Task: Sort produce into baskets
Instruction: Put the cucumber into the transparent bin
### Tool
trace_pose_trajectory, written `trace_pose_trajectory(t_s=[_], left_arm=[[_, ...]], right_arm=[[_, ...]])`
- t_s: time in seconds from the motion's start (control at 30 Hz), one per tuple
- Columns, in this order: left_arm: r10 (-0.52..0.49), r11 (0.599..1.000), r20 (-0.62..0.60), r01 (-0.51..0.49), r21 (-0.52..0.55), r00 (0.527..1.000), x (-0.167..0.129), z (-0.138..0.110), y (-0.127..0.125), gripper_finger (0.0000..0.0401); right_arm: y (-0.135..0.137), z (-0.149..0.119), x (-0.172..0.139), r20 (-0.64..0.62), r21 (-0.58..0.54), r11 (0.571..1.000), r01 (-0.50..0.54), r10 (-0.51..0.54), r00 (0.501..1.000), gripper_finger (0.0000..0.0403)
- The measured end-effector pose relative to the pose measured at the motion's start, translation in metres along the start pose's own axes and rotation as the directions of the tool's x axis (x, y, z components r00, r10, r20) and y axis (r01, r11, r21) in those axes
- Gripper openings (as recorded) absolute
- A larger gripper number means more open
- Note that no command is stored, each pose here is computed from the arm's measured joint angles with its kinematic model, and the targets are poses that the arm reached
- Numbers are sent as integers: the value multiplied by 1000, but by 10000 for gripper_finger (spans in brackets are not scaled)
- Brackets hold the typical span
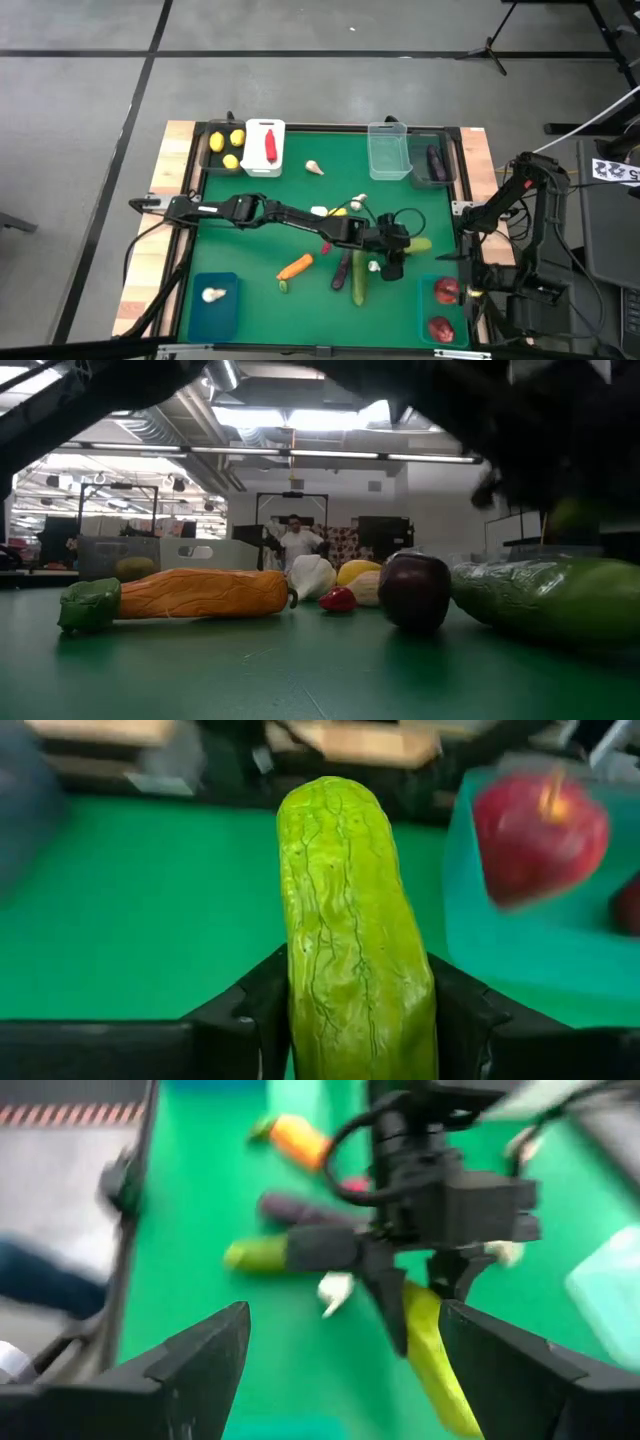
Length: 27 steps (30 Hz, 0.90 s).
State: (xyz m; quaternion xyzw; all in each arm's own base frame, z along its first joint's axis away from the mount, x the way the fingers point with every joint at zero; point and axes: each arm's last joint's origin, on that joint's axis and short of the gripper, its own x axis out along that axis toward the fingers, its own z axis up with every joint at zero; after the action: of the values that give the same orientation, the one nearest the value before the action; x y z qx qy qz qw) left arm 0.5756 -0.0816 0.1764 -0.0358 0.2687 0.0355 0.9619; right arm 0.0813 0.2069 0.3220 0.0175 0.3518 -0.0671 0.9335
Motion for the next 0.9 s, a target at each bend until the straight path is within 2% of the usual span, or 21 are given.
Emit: trace_pose_trajectory(t_s=[0.13,0.3,0.4,0.5,0.63,0.8,0.9], left_arm=[[118,992,20,-119,44,993,-32,33,16,159],[203,977,26,-204,64,979,-79,72,40,156],[200,975,80,-207,82,976,-109,96,44,162],[190,973,138,-205,104,972,-141,117,43,164],[167,974,203,-193,119,965,-179,137,37,165],[123,970,276,-174,168,953,-212,151,21,165],[93,968,380,-172,180,920,-230,164,12,166]], right_arm=[[-11,-2,-9,178,39,997,66,-72,981,326],[-15,3,-12,393,92,994,60,-92,915,326],[-16,8,-10,473,103,992,72,-112,874,326],[-20,17,-1,508,123,984,128,-173,844,326],[-24,27,7,571,152,973,174,-230,788,326],[-25,30,8,597,149,970,194,-244,764,326],[-27,33,11,596,165,964,209,-266,758,326]])
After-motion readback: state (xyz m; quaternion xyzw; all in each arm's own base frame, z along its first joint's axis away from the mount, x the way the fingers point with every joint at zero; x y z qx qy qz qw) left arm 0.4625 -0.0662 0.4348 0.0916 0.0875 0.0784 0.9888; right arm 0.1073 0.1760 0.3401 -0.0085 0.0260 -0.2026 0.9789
